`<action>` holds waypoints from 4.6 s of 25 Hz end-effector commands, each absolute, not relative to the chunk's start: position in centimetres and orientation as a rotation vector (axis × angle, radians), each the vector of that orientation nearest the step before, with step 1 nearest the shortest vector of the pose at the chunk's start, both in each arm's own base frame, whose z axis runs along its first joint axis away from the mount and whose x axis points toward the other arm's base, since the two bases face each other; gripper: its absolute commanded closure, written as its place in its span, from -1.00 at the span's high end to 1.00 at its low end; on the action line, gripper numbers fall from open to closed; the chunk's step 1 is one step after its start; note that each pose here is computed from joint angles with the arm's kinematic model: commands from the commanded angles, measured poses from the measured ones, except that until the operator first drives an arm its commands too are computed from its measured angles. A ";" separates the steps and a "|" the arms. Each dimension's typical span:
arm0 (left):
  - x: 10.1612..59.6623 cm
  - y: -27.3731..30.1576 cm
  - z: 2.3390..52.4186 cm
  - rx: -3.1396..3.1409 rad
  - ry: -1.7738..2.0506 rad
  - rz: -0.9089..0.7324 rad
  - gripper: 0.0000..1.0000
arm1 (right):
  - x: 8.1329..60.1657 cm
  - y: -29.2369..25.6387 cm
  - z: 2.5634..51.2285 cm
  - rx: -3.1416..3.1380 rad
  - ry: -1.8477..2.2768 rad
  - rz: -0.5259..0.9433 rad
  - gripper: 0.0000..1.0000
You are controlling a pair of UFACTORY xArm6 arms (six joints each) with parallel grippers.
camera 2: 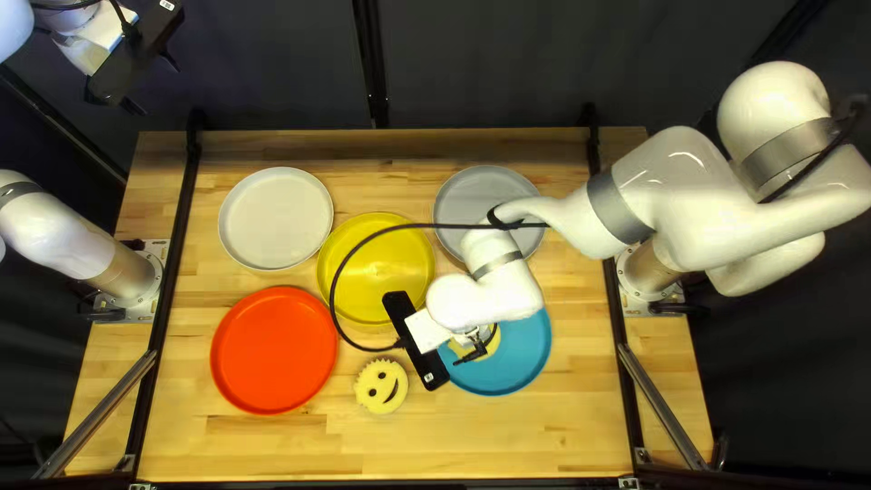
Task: Pick up sponge and scrub the plate
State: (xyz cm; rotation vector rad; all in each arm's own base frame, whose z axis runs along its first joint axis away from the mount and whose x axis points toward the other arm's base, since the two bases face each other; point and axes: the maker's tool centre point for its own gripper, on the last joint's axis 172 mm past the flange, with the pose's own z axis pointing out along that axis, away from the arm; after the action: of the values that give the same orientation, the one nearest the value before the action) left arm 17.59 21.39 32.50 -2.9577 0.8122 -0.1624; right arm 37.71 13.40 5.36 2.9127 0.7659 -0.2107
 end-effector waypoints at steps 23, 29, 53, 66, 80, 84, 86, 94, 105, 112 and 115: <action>17.6 21.4 32.5 -2.958 0.812 -0.162 1.00 | 36.5 6.9 4.0 3.027 0.661 -0.211 -1.00; 17.6 21.4 32.5 -2.958 0.812 -0.162 1.00 | 36.0 10.3 4.5 2.991 0.685 -0.189 -1.00; 17.6 21.4 32.5 -2.958 0.812 -0.162 1.00 | 34.7 5.2 5.3 2.920 0.803 -0.043 -1.00; 17.6 21.4 32.5 -2.958 0.812 -0.162 1.00 | 32.6 9.7 5.4 2.956 0.832 -0.100 -1.00; 17.6 21.4 32.5 -2.958 0.812 -0.162 1.00 | 37.8 4.3 7.8 3.098 0.682 -0.040 -1.00; 17.6 21.4 32.5 -2.958 0.812 -0.162 1.00 | 40.0 2.3 8.9 3.115 0.590 -0.004 -1.00; 17.6 21.4 32.5 -2.958 0.812 -0.162 1.00 | 41.7 1.1 9.1 3.123 0.551 0.022 -1.00; 17.6 21.4 32.5 -2.958 0.812 -0.162 1.00 | 41.7 1.1 9.1 3.123 0.551 0.022 -1.00; 17.6 21.4 32.5 -2.958 0.812 -0.162 1.00 | 44.1 0.4 9.4 3.113 0.555 0.008 -1.00; 17.6 21.4 32.5 -2.958 0.812 -0.162 1.00 | 48.2 -0.9 8.9 3.115 0.561 0.042 -1.00; 17.6 21.4 32.5 -2.958 0.812 -0.162 1.00 | 50.2 -1.8 8.9 3.107 0.548 0.082 -1.00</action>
State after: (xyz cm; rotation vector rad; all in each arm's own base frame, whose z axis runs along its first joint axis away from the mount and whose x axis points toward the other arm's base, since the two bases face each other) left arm 17.59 21.39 32.50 -2.9577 0.8122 -0.1624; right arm 48.82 -1.07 8.92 3.1129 0.5565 0.0511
